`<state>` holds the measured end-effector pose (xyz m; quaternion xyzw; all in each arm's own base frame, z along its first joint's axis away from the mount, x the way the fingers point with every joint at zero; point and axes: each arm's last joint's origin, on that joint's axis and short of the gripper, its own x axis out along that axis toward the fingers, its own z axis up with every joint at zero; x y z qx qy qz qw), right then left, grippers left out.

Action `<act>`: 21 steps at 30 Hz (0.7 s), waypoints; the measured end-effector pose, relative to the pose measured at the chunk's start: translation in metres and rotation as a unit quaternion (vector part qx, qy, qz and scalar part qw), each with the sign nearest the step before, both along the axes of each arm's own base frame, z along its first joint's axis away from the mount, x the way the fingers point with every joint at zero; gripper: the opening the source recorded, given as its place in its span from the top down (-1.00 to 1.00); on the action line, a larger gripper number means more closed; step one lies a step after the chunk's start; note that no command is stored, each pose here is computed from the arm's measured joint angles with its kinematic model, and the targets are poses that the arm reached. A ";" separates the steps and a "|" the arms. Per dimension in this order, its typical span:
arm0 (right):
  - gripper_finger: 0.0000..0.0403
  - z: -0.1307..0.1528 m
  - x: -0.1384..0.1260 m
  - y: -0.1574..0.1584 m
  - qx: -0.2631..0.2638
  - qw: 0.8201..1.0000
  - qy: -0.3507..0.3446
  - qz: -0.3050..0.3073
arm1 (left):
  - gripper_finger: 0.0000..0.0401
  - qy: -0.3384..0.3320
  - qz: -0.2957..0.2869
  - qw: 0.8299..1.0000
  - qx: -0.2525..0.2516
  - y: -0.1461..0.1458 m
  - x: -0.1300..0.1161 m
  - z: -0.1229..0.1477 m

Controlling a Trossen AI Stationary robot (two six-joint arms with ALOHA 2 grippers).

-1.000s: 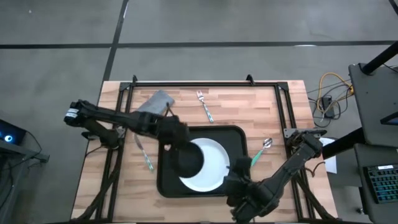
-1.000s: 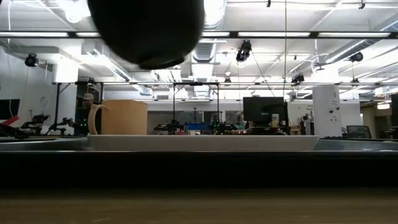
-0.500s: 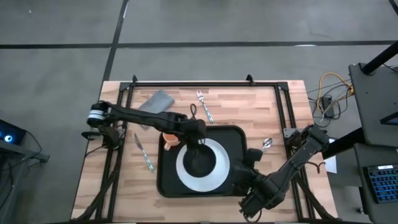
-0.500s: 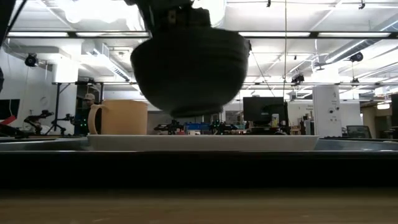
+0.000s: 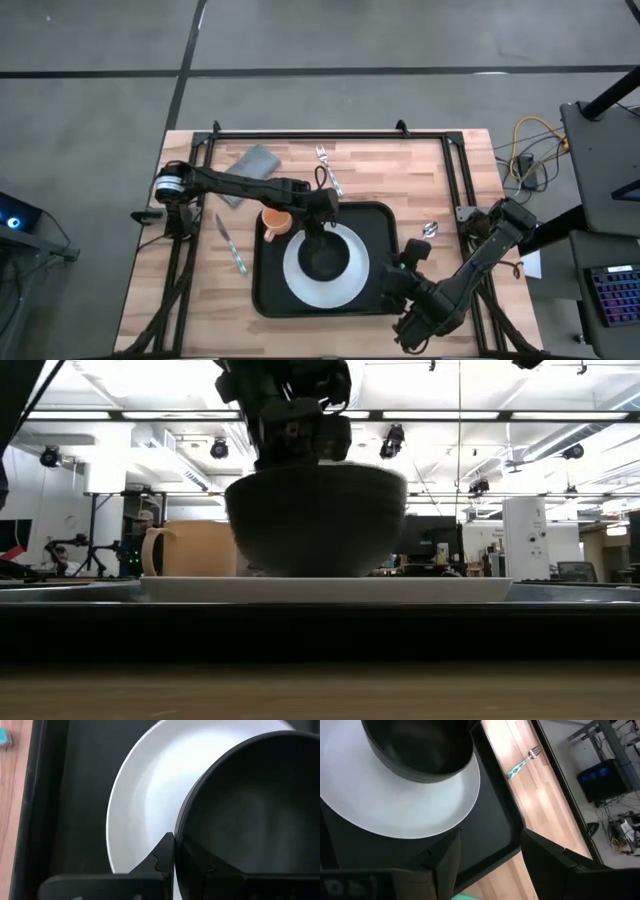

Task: Set up tray
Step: Put the black bowl on top of the white plate

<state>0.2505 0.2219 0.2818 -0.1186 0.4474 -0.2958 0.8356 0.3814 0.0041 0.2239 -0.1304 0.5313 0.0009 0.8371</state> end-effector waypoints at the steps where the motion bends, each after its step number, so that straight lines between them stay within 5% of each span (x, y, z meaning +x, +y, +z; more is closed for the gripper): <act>1: 0.04 0.000 0.000 0.000 0.000 1.000 -0.001 0.000 | 1.00 -0.006 -0.001 1.000 -0.003 0.001 0.001 0.000; 10: 0.04 0.000 0.000 0.000 0.002 1.000 -0.003 -0.001 | 0.98 -0.018 -0.013 0.999 -0.035 0.000 0.001 -0.007; 21: 0.04 0.001 0.001 0.001 0.000 1.000 0.000 0.006 | 0.66 -0.030 -0.012 0.999 -0.030 0.002 0.002 -0.002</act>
